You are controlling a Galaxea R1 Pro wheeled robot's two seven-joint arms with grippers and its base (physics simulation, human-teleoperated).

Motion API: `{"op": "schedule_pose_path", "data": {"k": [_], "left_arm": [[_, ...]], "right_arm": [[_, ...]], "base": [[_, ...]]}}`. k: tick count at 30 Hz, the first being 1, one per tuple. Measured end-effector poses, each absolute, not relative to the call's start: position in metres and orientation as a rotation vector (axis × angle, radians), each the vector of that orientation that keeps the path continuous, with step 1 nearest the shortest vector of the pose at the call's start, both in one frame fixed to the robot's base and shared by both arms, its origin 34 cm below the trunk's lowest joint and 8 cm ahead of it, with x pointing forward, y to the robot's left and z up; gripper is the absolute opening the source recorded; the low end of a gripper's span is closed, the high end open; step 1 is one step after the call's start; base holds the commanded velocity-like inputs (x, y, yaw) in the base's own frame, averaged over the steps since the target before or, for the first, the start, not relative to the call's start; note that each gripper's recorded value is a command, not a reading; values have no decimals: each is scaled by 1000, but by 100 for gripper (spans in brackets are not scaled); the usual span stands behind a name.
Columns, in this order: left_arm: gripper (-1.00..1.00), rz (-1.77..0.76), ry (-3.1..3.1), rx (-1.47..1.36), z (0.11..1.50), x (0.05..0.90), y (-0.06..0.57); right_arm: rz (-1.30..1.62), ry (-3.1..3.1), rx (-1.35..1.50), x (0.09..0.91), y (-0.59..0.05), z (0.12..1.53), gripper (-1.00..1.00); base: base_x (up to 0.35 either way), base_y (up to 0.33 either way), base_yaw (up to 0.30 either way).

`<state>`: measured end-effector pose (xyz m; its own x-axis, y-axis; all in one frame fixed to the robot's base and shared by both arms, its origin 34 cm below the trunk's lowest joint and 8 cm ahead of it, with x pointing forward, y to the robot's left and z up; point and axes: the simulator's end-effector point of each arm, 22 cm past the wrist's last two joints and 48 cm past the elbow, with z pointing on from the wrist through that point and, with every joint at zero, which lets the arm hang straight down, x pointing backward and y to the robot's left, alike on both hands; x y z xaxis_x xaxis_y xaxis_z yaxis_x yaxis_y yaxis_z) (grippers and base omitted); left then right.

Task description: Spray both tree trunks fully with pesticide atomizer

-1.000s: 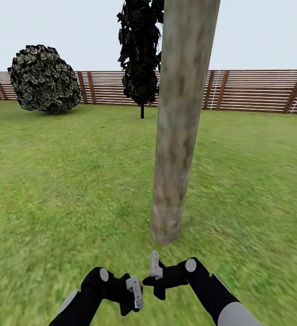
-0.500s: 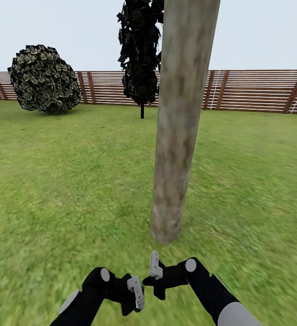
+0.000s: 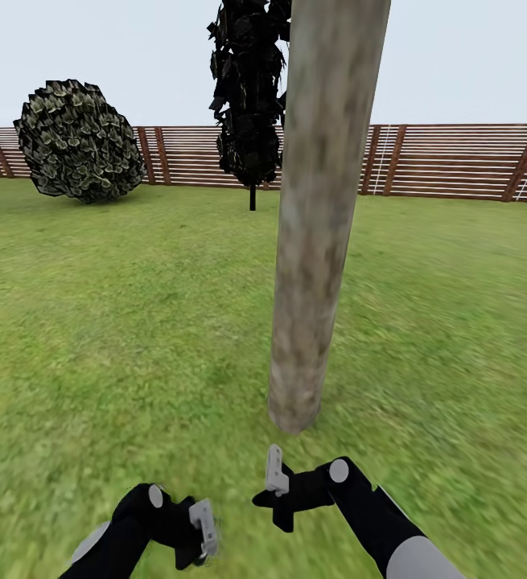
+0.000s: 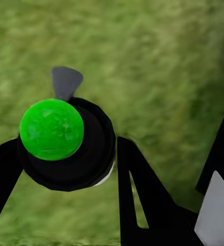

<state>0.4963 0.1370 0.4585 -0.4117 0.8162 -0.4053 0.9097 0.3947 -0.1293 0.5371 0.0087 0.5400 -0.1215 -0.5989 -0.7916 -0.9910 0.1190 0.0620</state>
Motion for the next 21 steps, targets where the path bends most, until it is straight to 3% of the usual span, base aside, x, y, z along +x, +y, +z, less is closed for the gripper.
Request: {"op": "schedule_pose_path", "data": {"k": [7, 12, 21], "left_arm": [[-100, -436, 2464, 1356, 455, 508, 181], [-100, -367, 2499, 1137, 458, 532, 205], [-100, -269, 2442, 703, 470, 584, 207]], "right_arm": [[829, 1839, -1543, 532, -5, 526, -100], [849, 2025, -1512, 504, -58, 477, -100], [346, 2336, -841, 575, -179, 427, -100]], "base": [[0, 0, 0], [0, 0, 0], [0, 0, 0]]}}
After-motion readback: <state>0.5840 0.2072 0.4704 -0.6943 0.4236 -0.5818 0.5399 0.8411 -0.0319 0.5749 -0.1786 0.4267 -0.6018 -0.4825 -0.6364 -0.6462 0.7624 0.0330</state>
